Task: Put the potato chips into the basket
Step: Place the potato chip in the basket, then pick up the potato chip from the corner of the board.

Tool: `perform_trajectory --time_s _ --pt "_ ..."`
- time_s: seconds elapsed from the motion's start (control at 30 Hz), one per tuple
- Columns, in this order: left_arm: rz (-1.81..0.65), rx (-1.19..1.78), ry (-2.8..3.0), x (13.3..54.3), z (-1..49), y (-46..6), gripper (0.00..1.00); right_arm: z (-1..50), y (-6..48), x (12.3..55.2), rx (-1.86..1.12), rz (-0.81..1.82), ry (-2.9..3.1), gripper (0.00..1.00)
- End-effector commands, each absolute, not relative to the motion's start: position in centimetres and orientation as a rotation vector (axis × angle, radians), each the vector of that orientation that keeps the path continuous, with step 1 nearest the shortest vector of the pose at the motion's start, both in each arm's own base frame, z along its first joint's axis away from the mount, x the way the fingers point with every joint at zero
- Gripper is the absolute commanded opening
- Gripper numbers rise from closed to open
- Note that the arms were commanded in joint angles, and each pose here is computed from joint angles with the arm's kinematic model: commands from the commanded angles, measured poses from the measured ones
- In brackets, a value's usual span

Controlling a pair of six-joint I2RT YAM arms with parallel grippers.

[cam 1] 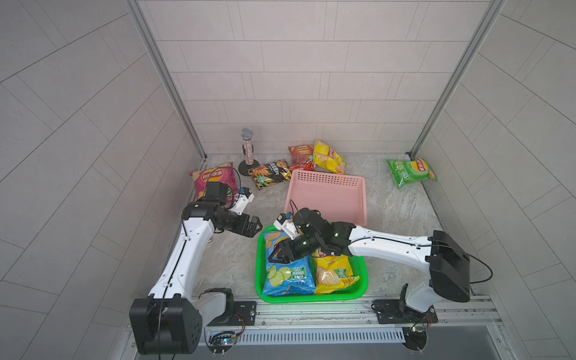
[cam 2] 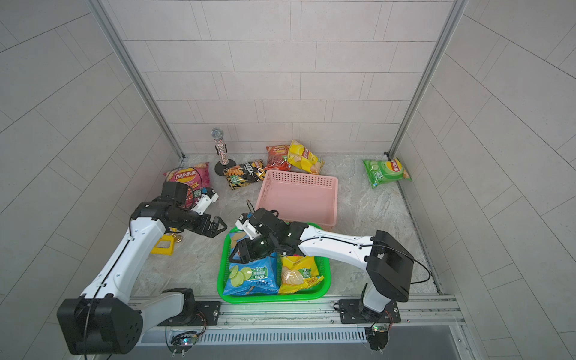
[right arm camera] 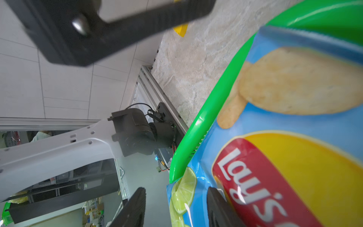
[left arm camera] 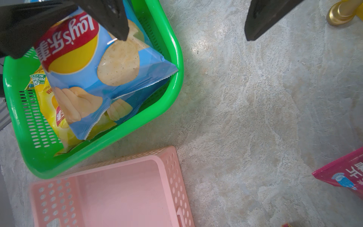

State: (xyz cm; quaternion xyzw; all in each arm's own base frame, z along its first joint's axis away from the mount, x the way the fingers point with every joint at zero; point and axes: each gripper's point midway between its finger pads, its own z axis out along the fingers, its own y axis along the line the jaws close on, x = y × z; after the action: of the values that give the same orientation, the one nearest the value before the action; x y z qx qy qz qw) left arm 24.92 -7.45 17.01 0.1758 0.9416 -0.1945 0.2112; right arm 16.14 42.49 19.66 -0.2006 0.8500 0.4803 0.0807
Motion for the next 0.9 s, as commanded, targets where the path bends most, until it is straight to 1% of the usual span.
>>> perform_trajectory --time_s 0.0,0.13,0.23,0.33,0.43,0.6,0.67,0.87 --pt "-0.535 0.485 2.616 24.8 17.0 -7.3 1.0 24.2 40.6 18.1 -0.553 1.46 2.424 0.57" --pt "-0.534 0.485 2.62 24.8 16.9 -7.3 1.0 26.1 36.9 21.2 -0.453 1.413 2.376 0.59" --pt "-0.531 0.484 2.624 24.9 16.8 -7.3 1.0 26.6 32.5 24.5 -0.299 1.329 2.377 0.59" --pt "-0.529 0.48 2.626 24.9 16.8 -7.2 1.0 25.7 25.9 28.5 -0.065 1.159 2.402 0.6" --pt "-0.528 0.481 2.626 24.9 16.8 -7.2 1.0 24.1 17.4 32.1 0.242 0.96 2.391 0.6" --pt "-0.527 0.478 2.633 25.0 16.7 -7.2 1.0 21.3 4.1 35.4 0.688 0.65 2.279 0.6" --pt "-0.524 0.474 2.636 25.0 16.6 -7.1 1.0 20.5 0.6 36.1 0.814 0.588 2.246 0.61" --pt "-0.515 0.468 2.64 25.1 16.6 -7.0 1.0 18.6 -7.1 38.8 1.071 0.454 2.113 0.62"
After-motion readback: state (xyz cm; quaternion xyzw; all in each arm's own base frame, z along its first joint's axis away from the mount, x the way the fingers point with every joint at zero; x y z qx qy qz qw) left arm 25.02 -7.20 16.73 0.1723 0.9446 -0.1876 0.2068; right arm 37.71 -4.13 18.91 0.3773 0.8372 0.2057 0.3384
